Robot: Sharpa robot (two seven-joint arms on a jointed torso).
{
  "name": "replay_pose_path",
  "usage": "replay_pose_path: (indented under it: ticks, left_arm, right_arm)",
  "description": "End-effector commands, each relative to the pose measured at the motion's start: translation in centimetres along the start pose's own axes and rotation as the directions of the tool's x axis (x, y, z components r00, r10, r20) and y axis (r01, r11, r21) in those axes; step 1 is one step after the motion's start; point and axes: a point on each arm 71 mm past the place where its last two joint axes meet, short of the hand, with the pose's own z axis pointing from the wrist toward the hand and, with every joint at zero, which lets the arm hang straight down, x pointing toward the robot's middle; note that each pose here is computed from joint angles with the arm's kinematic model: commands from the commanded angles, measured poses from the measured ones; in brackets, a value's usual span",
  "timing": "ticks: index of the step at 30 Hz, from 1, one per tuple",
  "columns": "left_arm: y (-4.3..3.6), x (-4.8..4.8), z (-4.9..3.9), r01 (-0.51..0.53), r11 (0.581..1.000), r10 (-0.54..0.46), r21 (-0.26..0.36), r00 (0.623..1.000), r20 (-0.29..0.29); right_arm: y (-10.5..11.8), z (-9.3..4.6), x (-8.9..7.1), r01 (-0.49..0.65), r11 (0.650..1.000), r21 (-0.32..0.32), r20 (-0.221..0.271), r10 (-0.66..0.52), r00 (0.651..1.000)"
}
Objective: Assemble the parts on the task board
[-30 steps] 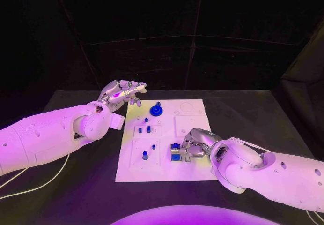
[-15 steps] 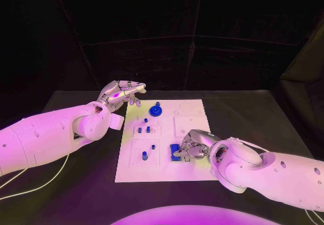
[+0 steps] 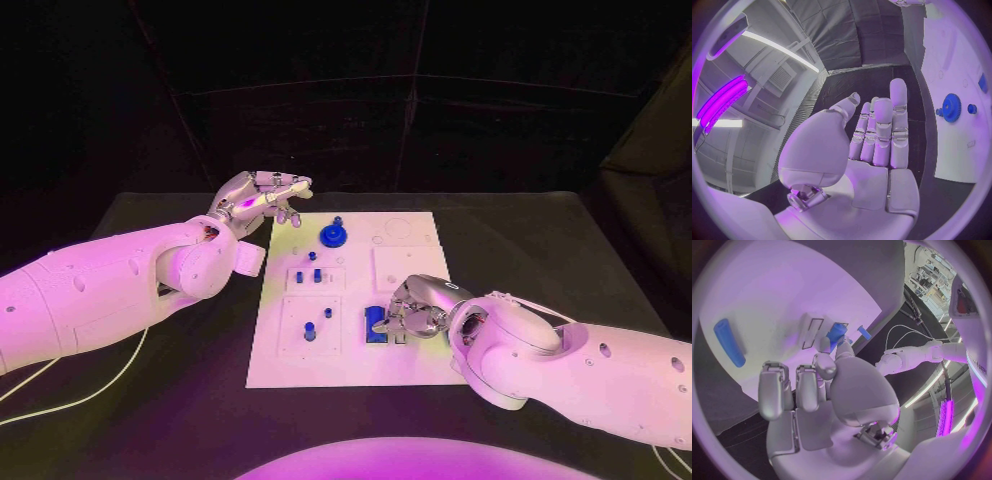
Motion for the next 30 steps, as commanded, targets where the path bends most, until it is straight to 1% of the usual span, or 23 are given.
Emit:
replay_pose_path:
  ticks: [1,7,11,13,15,18,20,25,30]
  left_arm:
    - [-0.11,0.08,0.03,0.008,1.0,-0.008,0.005,1.0,-0.008]
    - [-0.09,0.0,0.01,0.007,1.0,-0.007,0.004,1.0,-0.006]
    - [-0.03,-0.04,-0.01,0.007,1.0,-0.007,0.004,1.0,-0.005]
    - [-0.01,-0.04,-0.03,0.007,1.0,-0.007,0.004,1.0,-0.004]
    - [0.0,-0.05,-0.04,0.007,1.0,-0.007,0.004,1.0,-0.004]
    - [0.01,-0.11,-0.08,0.006,1.0,-0.006,0.003,1.0,-0.002]
    - [0.0,-0.16,-0.13,0.005,1.0,-0.005,0.003,1.0,0.0]
    - [-0.02,-0.25,-0.2,0.004,1.0,-0.004,0.002,1.0,0.003]
    - [-0.03,-0.17,-0.2,0.005,1.0,-0.005,0.003,1.0,0.001]
  right_arm:
    - [-0.2,-0.1,-0.2,0.003,1.0,-0.007,0.016,-0.002,1.0]
    - [-0.2,-0.4,-0.6,-0.028,0.999,-0.037,0.049,0.03,0.998]
    - [-0.3,-0.9,-1.1,-0.068,0.994,-0.08,0.08,0.075,0.994]
    - [-0.5,-1.3,-1.3,-0.085,0.992,-0.094,0.086,0.093,0.992]
    - [-1.0,-1.6,-1.5,-0.096,0.991,-0.095,0.082,0.104,0.991]
    - [-2.1,-2.2,-2.2,-0.106,0.992,-0.066,0.067,0.11,0.992]
    - [-3.1,-2.7,-2.8,-0.09,0.995,-0.039,0.066,0.093,0.994]
    - [-5.7,-3.8,-3.8,-0.017,0.999,0.044,0.049,0.015,0.999]
    - [-7.4,-4.5,-4.2,0.062,0.993,0.102,0.015,-0.064,0.998]
